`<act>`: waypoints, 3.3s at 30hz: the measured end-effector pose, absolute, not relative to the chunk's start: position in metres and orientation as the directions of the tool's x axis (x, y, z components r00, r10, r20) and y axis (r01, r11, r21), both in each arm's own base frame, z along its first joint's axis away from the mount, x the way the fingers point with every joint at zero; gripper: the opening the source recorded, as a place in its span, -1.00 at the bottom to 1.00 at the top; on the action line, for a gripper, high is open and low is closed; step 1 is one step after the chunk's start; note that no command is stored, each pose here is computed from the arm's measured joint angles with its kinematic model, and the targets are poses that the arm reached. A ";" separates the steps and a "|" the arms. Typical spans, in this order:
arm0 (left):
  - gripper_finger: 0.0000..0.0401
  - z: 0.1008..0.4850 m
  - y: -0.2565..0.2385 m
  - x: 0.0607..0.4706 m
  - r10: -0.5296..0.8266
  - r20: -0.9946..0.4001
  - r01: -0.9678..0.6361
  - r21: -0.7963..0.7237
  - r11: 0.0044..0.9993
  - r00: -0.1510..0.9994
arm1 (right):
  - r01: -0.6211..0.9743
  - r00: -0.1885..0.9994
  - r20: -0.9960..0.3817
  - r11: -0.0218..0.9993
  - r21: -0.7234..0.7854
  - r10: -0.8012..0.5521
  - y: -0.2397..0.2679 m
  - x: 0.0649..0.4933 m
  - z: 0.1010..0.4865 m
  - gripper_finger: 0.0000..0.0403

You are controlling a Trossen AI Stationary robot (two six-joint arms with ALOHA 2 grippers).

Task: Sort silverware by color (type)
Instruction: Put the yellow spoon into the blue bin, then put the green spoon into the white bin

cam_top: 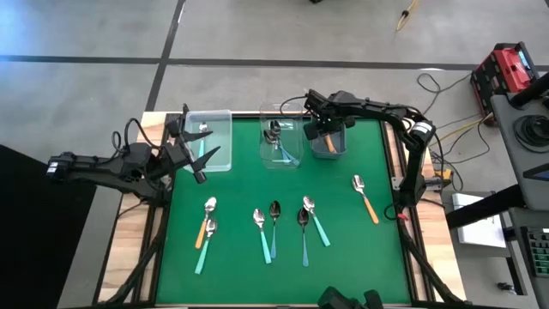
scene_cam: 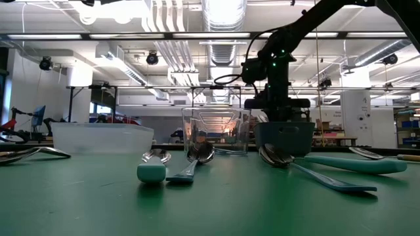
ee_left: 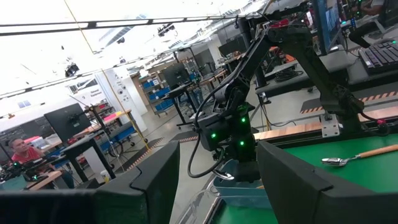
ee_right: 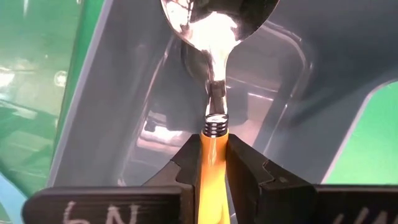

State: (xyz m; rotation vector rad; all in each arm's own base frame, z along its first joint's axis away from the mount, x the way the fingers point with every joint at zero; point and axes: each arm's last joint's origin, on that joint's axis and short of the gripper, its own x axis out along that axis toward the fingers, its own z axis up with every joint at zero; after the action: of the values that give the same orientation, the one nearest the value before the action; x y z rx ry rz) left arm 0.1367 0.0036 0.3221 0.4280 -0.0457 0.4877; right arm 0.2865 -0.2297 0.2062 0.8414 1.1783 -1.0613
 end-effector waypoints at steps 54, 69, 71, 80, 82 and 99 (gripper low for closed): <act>-0.02 0.322 0.004 0.137 0.445 0.143 -0.463 0.391 0.796 0.884 | 0.952 0.024 -0.983 0.303 -0.034 -0.184 -0.226 0.281 0.190 -0.75; -0.02 0.322 0.004 0.137 0.445 0.143 -0.463 0.391 0.795 0.884 | 0.953 0.040 -0.980 0.303 -0.022 -0.197 -0.227 0.283 0.190 -0.52; -0.02 0.322 0.004 0.137 0.445 0.143 -0.463 0.391 0.796 0.884 | 0.952 0.040 -0.980 0.305 -0.023 -0.197 -0.227 0.283 0.190 -0.47; -0.02 0.322 0.004 0.137 0.445 0.143 -0.464 0.387 0.797 0.884 | 0.933 0.064 -0.975 0.359 -0.017 -0.214 -0.226 0.286 0.200 -0.37; -0.02 0.322 0.004 0.137 0.444 0.144 -0.464 0.383 0.799 0.884 | 0.919 0.087 -0.970 0.394 -0.010 -0.228 -0.223 0.288 0.209 -0.37; -0.02 0.314 0.003 0.149 0.442 0.080 -0.448 0.088 0.890 0.893 | 0.673 0.525 -0.645 0.734 -0.085 -0.556 -0.142 0.287 0.280 -0.50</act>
State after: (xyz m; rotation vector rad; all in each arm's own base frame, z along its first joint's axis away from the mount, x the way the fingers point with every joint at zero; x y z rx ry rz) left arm 0.1490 0.0025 0.3136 0.1052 -0.0588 0.4626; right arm 0.2868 -0.1417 0.2799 0.1834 0.7018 -0.7403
